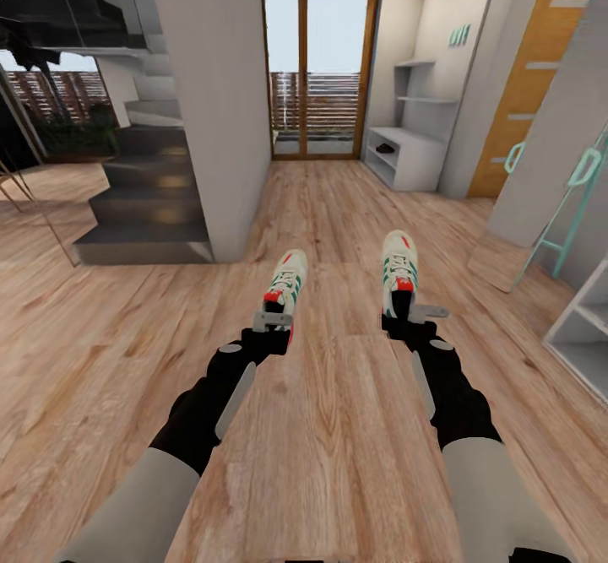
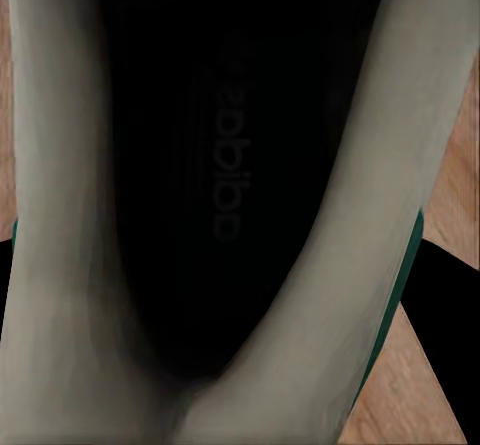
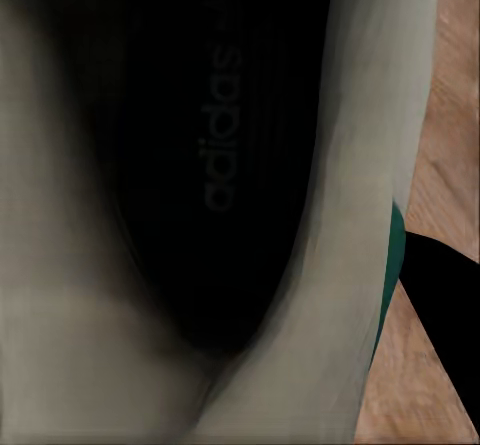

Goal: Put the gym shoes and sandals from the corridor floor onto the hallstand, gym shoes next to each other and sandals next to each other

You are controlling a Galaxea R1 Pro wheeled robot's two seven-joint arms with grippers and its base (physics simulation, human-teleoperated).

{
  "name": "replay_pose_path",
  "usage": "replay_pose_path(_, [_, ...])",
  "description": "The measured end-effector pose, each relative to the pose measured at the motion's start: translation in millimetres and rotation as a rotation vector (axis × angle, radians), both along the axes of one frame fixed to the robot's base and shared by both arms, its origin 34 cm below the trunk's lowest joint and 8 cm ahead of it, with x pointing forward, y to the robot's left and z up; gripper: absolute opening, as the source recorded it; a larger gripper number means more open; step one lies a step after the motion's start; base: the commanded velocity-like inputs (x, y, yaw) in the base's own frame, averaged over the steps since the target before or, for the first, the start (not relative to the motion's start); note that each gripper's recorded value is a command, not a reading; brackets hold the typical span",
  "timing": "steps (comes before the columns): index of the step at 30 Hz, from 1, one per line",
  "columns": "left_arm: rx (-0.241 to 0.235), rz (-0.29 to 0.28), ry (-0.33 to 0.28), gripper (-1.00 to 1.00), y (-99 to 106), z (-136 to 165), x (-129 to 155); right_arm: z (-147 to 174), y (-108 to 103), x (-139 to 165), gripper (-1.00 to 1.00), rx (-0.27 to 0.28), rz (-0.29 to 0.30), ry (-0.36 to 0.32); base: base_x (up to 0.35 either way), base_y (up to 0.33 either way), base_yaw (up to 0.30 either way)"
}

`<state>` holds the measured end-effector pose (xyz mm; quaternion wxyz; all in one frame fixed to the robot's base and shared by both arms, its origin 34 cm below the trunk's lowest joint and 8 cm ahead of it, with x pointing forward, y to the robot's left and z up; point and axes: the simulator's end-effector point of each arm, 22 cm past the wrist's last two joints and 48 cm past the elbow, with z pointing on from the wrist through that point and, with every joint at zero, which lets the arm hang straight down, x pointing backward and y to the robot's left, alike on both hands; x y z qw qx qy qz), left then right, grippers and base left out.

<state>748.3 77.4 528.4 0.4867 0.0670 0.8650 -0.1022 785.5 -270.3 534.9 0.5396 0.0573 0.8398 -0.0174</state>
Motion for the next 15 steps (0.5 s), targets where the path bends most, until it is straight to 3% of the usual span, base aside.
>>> replay_pose_path(15, [-0.018, 0.000, -0.013, -1.00, -1.7, 12.4, -0.9, 13.3, -0.3, -0.5, -1.00, -0.002, -0.001, -0.019, 0.000, 0.000, -0.188])
